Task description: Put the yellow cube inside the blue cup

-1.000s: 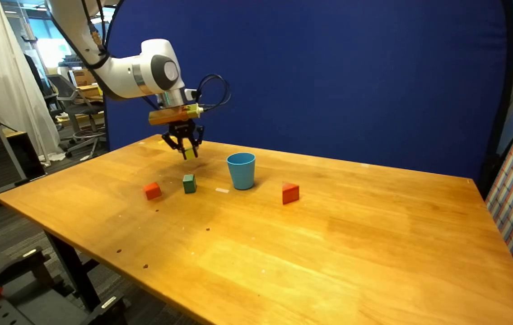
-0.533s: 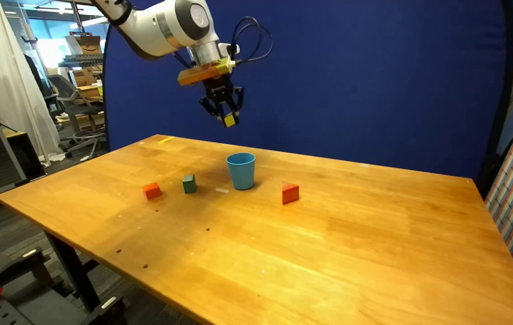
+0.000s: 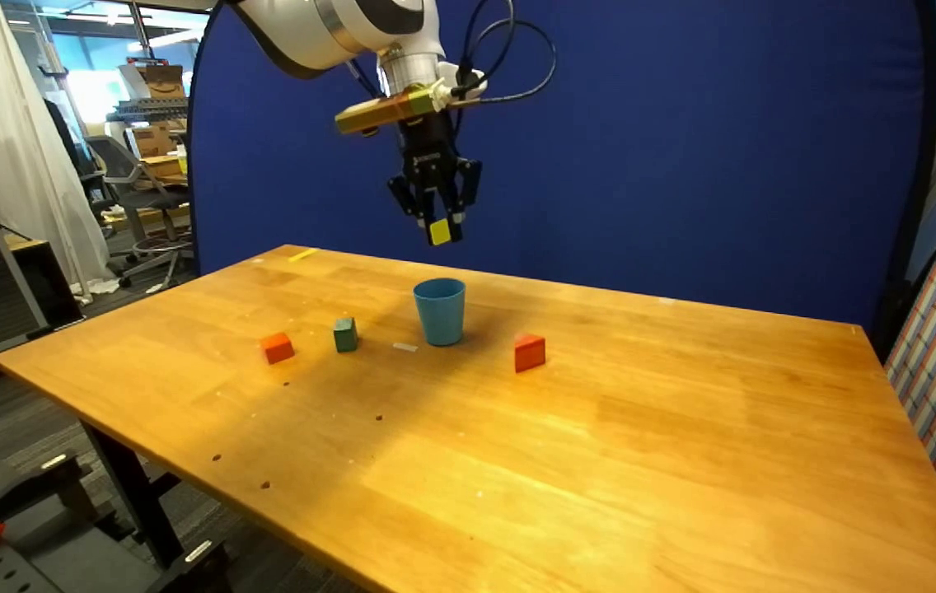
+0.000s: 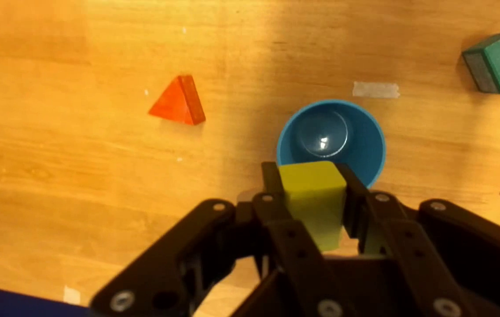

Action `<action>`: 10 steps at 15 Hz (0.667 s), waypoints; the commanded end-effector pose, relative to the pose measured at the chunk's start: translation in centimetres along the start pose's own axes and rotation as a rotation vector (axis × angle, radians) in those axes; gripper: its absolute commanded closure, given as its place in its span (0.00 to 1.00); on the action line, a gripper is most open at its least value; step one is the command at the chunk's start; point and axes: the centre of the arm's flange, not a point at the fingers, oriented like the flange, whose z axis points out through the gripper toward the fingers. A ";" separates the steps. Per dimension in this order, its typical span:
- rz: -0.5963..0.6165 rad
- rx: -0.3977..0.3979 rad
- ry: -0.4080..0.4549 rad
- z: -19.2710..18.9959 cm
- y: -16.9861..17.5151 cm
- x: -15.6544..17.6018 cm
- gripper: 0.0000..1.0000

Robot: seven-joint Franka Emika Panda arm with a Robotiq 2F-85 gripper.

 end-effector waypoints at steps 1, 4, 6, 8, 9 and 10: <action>0.050 0.048 -0.026 1.6 0.3 -1.4 0.87; 0.047 0.046 -0.016 2.9 -0.2 -1.4 0.87; 0.032 0.046 0.023 3.1 -0.9 -1.3 0.87; 0.023 0.053 0.038 3.4 -1.7 -0.8 0.86; 0.028 0.068 0.045 3.5 -2.0 -0.7 0.75; 0.026 0.070 0.054 3.7 -2.2 -0.6 0.41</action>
